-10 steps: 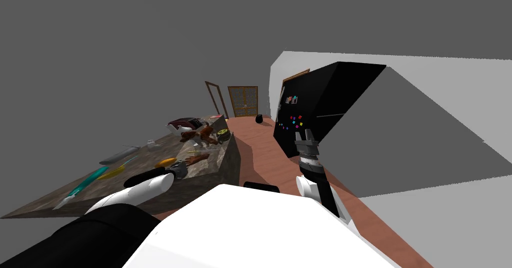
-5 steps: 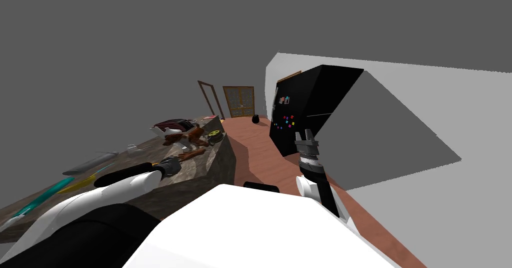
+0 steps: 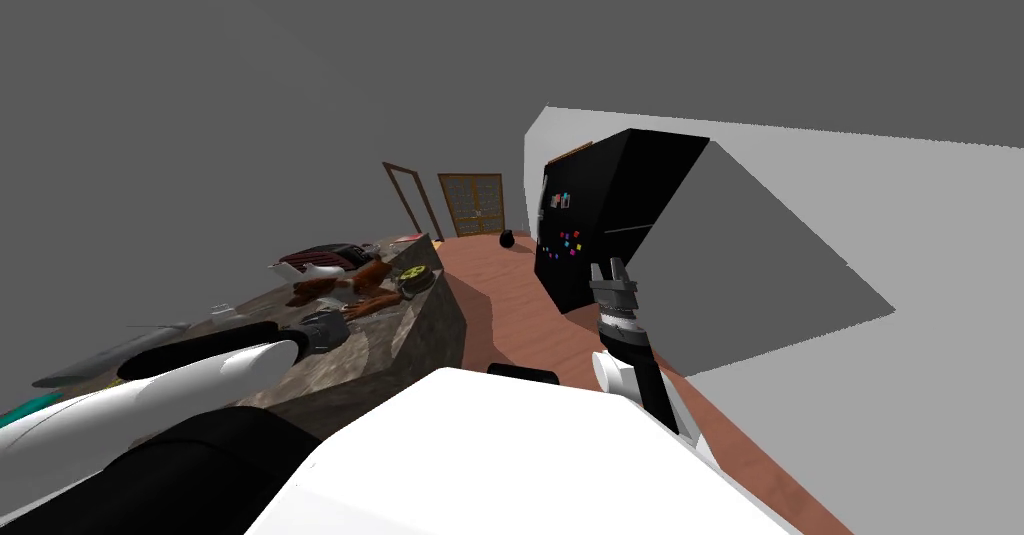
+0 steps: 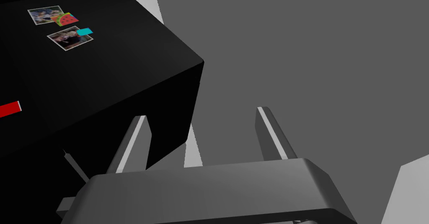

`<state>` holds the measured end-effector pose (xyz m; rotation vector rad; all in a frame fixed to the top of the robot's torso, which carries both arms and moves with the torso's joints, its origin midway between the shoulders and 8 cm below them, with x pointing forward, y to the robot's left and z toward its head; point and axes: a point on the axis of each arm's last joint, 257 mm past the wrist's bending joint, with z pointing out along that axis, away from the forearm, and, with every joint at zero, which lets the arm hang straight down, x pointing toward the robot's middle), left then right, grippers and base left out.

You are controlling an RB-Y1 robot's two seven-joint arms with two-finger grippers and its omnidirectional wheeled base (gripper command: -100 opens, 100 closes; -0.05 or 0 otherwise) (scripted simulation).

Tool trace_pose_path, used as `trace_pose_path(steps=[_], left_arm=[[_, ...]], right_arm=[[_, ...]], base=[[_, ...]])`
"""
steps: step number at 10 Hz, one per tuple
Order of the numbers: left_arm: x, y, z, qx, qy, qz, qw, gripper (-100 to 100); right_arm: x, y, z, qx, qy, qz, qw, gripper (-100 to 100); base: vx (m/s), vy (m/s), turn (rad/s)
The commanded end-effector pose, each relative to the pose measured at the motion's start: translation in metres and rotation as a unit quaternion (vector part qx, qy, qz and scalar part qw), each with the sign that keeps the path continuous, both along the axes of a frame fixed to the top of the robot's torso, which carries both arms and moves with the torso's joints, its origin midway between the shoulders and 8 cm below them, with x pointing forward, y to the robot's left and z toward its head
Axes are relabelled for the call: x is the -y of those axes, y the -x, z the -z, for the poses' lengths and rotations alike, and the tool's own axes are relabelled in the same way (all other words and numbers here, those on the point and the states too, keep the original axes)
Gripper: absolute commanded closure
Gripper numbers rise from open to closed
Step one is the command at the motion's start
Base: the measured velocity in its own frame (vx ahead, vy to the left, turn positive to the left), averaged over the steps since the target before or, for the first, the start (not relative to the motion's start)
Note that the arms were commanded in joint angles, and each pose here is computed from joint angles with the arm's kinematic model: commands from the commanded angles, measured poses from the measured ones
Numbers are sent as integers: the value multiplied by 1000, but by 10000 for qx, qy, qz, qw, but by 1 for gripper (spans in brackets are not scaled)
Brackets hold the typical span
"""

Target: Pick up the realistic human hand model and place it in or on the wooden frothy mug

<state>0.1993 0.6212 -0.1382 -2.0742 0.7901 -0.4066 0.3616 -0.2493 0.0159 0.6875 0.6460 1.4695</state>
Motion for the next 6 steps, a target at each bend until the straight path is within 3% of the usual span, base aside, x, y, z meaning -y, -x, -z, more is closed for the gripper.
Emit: trace_pose_path(steps=[1,4,6], left_arm=[[1,7,-6,-22,64,-72,10000,100],[2,24,-9,-123,262,-257,9992,100],[3,38,-8,-220,432,-406,9980,100]], right_arm=[[0,0,0,0,0,0,10000,0],[0,0,0,-1,1,1,10000,0],[0,0,0,-1,1,1,10000,0]], base=[[116,4,-59],[142,34,-49],[168,94,-38]])
